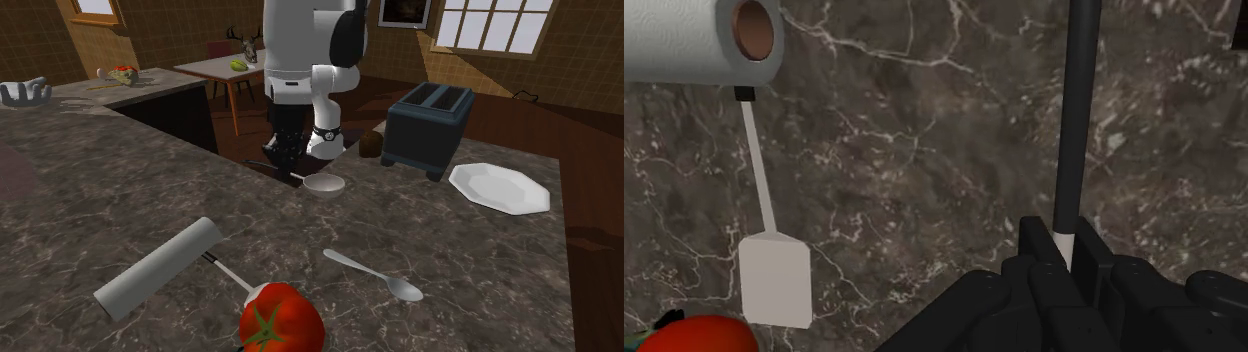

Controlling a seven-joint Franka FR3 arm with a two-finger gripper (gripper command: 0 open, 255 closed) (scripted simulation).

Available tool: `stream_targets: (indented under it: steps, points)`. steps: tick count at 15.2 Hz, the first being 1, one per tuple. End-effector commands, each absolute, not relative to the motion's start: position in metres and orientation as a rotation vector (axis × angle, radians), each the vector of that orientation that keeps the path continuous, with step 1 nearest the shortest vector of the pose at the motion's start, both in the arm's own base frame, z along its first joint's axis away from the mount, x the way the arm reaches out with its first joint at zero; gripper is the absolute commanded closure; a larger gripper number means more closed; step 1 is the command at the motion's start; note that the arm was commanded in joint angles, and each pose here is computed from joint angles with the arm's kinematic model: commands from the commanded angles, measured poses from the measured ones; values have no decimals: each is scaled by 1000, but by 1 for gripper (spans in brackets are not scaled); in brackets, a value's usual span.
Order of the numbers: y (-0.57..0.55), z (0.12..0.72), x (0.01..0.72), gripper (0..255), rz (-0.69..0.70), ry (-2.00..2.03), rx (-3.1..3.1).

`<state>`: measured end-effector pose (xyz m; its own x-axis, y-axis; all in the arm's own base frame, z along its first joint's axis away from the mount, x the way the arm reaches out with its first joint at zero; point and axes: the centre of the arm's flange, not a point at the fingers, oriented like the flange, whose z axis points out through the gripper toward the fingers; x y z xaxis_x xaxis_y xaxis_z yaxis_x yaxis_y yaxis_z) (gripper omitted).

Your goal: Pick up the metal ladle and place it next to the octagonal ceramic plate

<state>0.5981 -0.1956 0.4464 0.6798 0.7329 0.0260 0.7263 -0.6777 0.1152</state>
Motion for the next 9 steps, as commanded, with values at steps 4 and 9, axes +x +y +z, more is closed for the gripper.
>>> stream_targets:
  steps: [4, 9]
  points:
    - [-132, 448, 607, 255, 106, 1214, 2792]
    - [-66, 448, 616, 255, 106, 1214, 2792]
